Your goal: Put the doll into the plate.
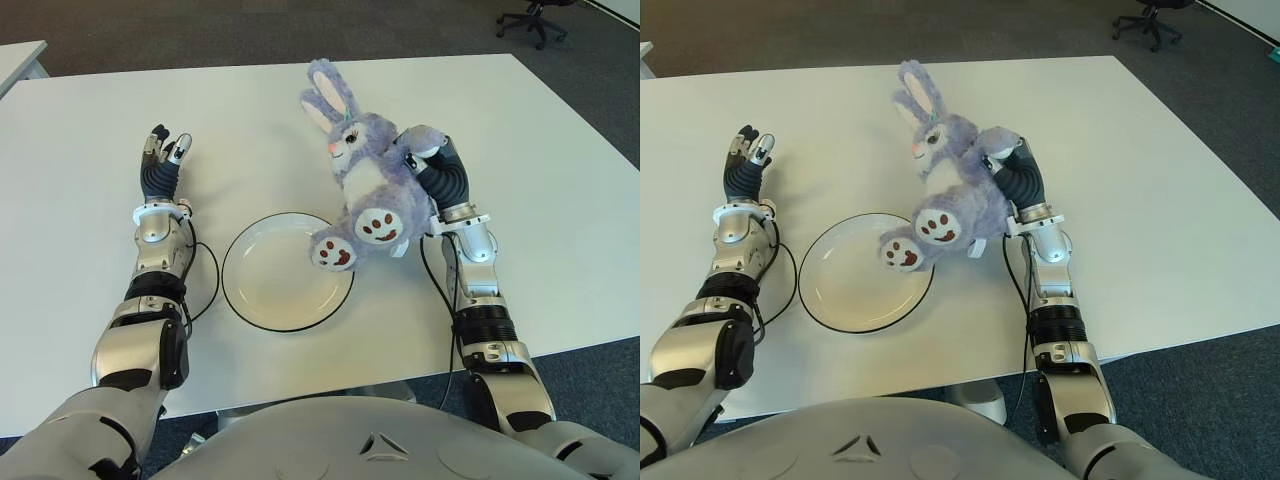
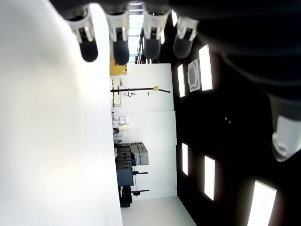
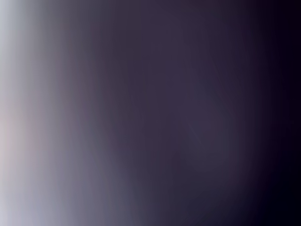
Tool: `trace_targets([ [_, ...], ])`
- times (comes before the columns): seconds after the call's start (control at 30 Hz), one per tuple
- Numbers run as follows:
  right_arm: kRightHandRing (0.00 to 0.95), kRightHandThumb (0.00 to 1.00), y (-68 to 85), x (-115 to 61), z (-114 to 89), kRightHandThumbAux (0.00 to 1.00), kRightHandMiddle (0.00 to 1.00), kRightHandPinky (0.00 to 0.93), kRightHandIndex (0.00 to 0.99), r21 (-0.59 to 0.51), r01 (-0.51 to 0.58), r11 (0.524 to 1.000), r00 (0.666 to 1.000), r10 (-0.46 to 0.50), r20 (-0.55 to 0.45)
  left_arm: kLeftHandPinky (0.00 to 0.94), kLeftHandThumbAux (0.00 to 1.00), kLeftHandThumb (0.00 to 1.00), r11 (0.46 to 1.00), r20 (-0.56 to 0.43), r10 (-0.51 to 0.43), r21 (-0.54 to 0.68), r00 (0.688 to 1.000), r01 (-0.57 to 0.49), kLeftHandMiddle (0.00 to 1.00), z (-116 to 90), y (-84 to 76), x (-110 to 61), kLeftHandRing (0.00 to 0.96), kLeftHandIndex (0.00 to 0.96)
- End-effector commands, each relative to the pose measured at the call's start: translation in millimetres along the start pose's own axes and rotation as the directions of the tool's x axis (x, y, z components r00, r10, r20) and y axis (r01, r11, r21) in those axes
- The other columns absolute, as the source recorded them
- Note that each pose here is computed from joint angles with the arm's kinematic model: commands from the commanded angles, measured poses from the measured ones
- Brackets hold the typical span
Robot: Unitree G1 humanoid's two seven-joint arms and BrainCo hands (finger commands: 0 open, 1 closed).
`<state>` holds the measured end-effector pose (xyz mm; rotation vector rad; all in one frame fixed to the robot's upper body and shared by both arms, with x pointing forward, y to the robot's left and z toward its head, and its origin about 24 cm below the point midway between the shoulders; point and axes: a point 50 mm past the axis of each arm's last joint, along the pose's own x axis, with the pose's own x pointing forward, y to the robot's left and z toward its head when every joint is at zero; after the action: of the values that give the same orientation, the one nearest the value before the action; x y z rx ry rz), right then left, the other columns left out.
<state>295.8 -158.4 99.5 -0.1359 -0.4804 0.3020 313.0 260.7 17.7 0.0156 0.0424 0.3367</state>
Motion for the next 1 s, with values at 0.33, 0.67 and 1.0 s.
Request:
trace_targets([
  [0.33, 0.707, 0.85, 19.4, -19.4, -17, 0.666, 0.585, 0.671, 0.412, 0.082, 0.027, 0.996, 0.998, -0.022, -0.065, 0.091, 0.481, 0.0, 1.0, -0.268, 0.0, 0.006, 0.963, 0.002, 0.071, -63, -4.2, -36.6, 0.096, 0.0],
  [0.67, 0.72, 0.85, 20.8, -15.3, -12, 0.666, 0.589, 0.679, 0.413, 0.084, 0.023, 0.996, 0.999, -0.02, -0.036, 0.084, 0.472, 0.0, 1.0, -0.267, -0.001, 0.009, 0.964, 0.004, 0.071, -63, -4.3, -36.5, 0.091, 0.0],
  [1.0, 0.707, 0.851, 21.6, -9.5, -7, 0.665, 0.59, 0.671, 0.414, 0.054, 0.021, 0.998, 1.0, -0.02, -0.019, 0.08, 0.458, 0.0, 1.0, -0.266, 0.0, 0.012, 0.964, 0.004, 0.069, -63, -4.4, -36.4, 0.083, 0.0],
])
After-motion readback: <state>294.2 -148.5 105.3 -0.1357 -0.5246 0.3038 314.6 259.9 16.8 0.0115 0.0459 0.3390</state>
